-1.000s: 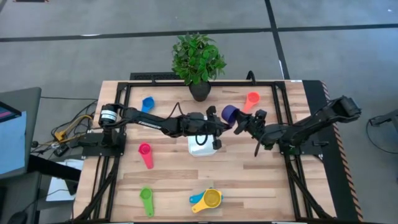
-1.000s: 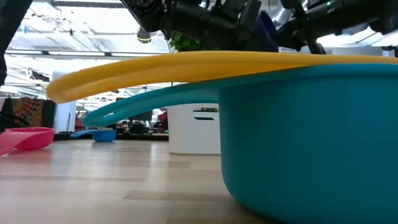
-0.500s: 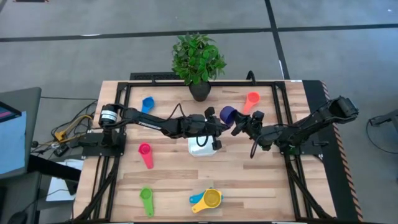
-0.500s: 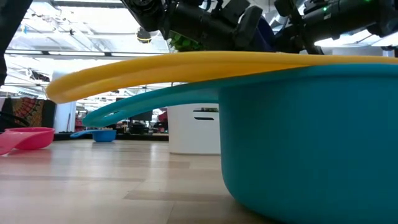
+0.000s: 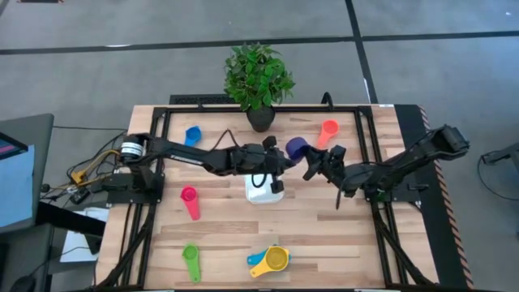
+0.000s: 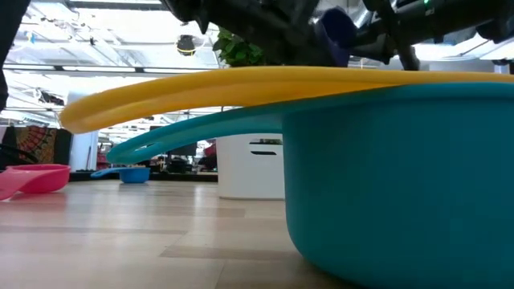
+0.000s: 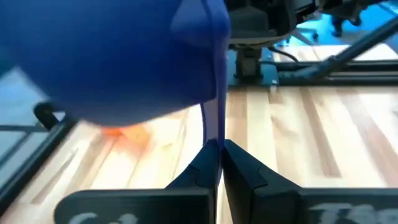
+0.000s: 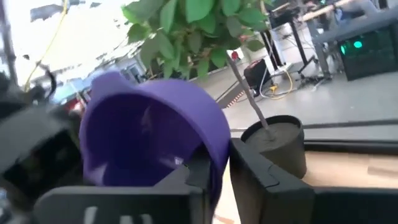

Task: Nest measuring cups in basket
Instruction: Stack the violet measuring cup on top of the yellow measuring cup

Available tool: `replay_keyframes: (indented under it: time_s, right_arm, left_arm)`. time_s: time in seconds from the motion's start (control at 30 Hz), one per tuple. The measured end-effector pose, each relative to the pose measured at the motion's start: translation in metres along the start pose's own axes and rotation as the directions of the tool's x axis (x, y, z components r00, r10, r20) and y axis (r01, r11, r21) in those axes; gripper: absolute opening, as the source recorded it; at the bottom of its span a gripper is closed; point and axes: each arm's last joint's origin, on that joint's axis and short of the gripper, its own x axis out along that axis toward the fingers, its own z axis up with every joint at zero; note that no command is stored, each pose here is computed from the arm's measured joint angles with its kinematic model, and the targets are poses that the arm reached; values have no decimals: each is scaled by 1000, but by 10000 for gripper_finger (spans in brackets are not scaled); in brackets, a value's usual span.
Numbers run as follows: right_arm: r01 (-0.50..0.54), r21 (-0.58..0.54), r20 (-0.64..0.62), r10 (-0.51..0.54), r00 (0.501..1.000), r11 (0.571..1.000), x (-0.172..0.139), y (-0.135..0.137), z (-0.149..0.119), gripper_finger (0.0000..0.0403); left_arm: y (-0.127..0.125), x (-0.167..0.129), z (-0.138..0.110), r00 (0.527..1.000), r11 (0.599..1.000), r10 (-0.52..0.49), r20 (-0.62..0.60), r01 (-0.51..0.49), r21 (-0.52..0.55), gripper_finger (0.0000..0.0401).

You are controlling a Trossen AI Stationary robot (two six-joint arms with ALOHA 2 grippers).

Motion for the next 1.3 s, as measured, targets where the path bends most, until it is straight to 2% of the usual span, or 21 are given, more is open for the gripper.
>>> replay_keyframes:
  time_s: [0.13,0.23,0.33,0.43,0.47,0.53,0.6,0.67,0.73,0.77,0.87,0.93,1.07,1.2,1.3]
  right_arm:
    - [-35,-123,3,36,999,992,-8,2,10,121]
    - [-89,-236,-23,85,996,968,-20,8,10,152]
    - [-155,-230,-56,146,988,961,-34,13,9,174]
    - [-209,-161,-90,197,976,964,-47,19,4,185]
    - [-196,-133,-89,185,979,972,-50,20,3,186]
    - [-183,-72,-96,176,980,980,-56,21,-1,186]
    - [-170,-30,-109,165,980,985,-63,22,-8,182]
    - [-152,16,-115,153,981,988,-70,24,-14,176]
    - [-106,67,-102,113,988,992,-75,24,-17,170]
    - [-94,96,-101,103,990,991,-77,24,-20,168]
    - [-91,157,-113,109,988,983,-79,24,-27,163]
    - [-92,196,-124,118,985,976,-81,25,-32,162]
    - [-93,223,-133,124,983,970,-80,25,-37,164]
    - [-97,194,-133,124,983,976,-79,25,-37,167]
    - [-85,143,-118,102,988,986,-73,23,-34,165]
  left_arm:
    - [6,-14,8,984,984,-168,-53,165,-59,0]
    - [7,-24,11,933,932,-348,-94,334,-139,0]
    - [-5,-32,10,836,833,-535,-126,497,-243,0]
    - [-27,-41,9,729,731,-669,-149,608,-308,0]
    - [-36,-44,8,678,688,-718,-160,653,-317,0]
    - [-59,-53,0,603,638,-768,-217,685,-353,0]
    - [-80,-62,-1,560,608,-793,-240,707,-361,0]
    - [-100,-71,1,567,619,-785,-248,705,-347,0]
    - [-121,-80,-1,608,664,-748,-268,670,-332,0]
    - [-130,-86,-1,609,666,-746,-270,672,-324,0]
    - [-151,-100,1,583,638,-770,-259,690,-342,0]
    - [-161,-106,2,603,644,-763,-233,682,-346,0]
    - [-168,-111,-6,593,631,-771,-231,669,-393,0]
    - [-159,-105,-25,558,584,-803,-210,663,-468,0]
    - [-144,-96,-34,519,506,-840,-155,651,-566,0]
